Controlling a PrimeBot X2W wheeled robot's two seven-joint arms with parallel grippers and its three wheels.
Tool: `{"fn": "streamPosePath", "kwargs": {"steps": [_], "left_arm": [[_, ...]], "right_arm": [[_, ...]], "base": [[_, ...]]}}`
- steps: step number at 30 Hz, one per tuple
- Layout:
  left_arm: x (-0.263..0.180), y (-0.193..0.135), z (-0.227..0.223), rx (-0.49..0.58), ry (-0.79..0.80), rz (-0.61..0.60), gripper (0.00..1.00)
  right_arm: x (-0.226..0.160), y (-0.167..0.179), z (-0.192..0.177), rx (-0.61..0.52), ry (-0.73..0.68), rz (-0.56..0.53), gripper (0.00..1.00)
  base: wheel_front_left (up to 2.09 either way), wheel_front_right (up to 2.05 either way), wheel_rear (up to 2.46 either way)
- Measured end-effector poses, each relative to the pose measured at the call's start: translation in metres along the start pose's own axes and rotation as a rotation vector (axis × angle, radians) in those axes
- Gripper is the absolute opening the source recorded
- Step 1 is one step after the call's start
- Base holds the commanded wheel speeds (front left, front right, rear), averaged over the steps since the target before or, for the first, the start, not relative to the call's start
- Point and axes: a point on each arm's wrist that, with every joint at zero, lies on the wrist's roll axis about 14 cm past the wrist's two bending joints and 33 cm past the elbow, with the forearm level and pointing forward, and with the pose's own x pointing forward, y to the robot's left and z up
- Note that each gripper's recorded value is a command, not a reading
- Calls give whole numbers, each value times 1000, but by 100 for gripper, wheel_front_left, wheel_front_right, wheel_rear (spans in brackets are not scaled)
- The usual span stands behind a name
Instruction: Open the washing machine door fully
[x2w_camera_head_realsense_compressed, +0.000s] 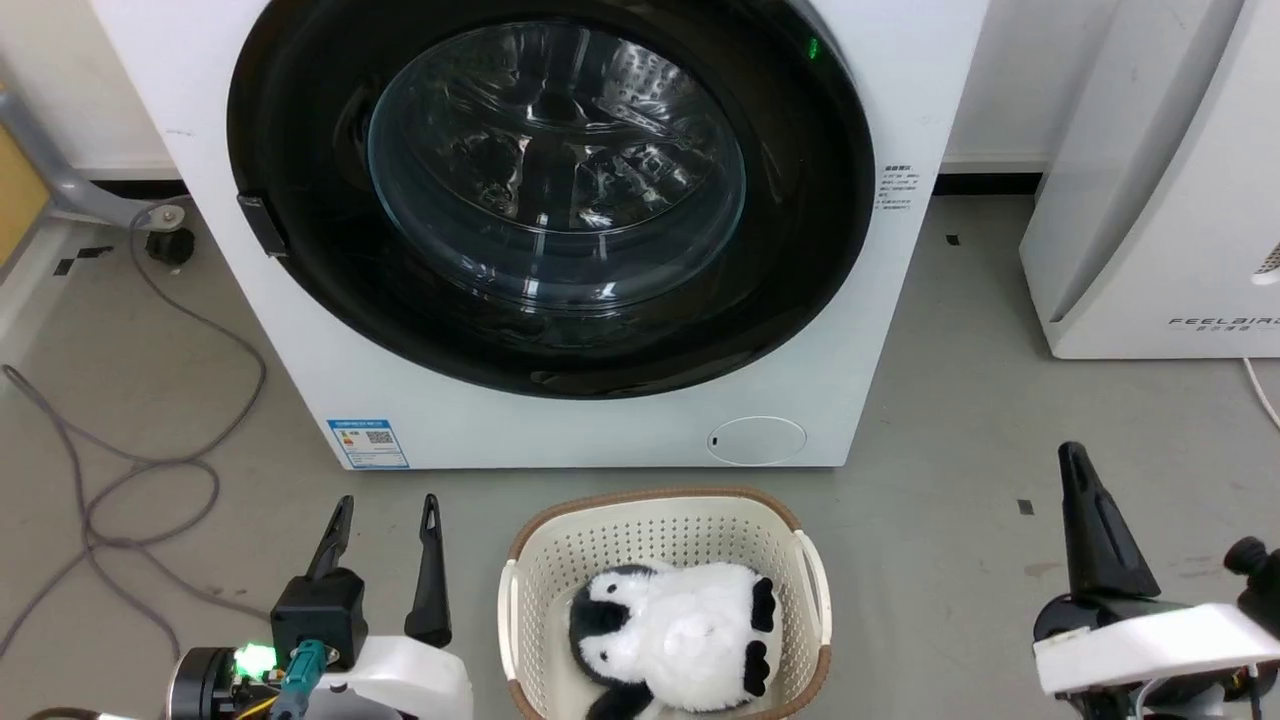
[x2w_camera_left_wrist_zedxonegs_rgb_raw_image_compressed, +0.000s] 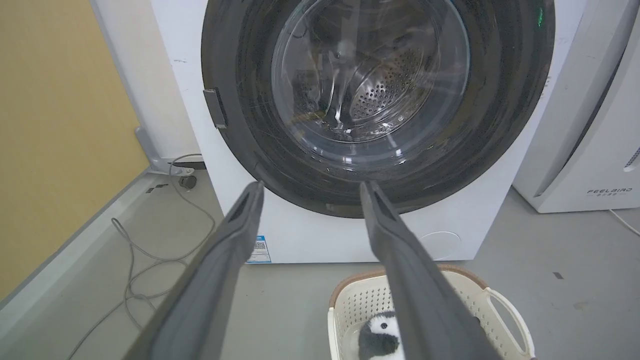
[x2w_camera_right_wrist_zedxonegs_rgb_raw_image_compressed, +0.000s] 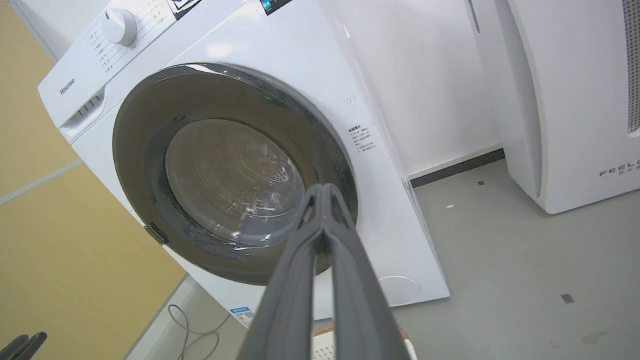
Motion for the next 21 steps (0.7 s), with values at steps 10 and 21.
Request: {"fn": "streamPosePath", "kwargs": {"steps": [10, 21], "left_arm": [[4, 3, 0, 2, -12, 16, 100], [11, 6, -3, 4, -15, 37, 100]], "right_arm": [[16, -6, -4, 308, -31, -37, 0], [48, -26, -12, 586, 3, -97, 0]], "base": [[0, 0, 0], [0, 0, 0]]}}
